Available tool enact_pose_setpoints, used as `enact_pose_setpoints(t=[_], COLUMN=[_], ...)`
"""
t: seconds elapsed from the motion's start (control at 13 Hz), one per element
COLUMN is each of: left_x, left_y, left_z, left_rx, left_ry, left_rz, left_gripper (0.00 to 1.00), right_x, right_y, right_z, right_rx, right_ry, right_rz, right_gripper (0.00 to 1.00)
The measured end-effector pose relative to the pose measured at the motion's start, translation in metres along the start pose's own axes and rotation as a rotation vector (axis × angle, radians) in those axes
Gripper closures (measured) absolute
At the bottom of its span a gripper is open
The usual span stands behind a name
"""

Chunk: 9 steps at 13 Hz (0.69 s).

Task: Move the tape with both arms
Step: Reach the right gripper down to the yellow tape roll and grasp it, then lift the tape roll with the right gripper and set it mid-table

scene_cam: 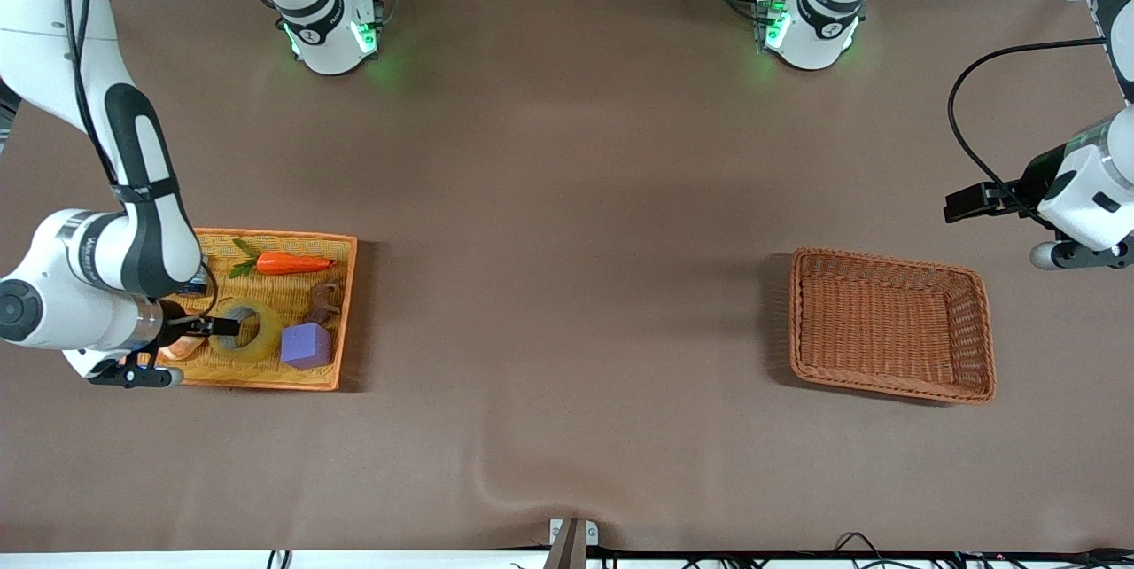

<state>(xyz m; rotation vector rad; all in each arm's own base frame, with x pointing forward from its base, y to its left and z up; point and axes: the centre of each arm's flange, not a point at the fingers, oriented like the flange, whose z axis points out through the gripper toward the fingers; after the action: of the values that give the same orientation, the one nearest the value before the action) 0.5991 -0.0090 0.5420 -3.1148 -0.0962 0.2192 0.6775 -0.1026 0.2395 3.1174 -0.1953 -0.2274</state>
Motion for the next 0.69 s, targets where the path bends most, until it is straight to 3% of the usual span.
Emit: enact_pose_setpoints(t=[0.38,0.69], left_x=[0.01,0.01], left_y=[0.002,0.003], left_z=[0.015,0.015], left_rx=[0.001,0.0], left_ry=[-0.014,-0.009], left_rz=[0.003,0.005], left_gripper=[0.0,0.0], right_x=[-0.013,-0.019], right_y=[0.0,0.001], right_z=[0.027,0.037], right_rx=[-0.001,-0.001], right_ry=[-0.065,-0.091], right_rz=[0.086,0.091], right_gripper=[0.0,0.43])
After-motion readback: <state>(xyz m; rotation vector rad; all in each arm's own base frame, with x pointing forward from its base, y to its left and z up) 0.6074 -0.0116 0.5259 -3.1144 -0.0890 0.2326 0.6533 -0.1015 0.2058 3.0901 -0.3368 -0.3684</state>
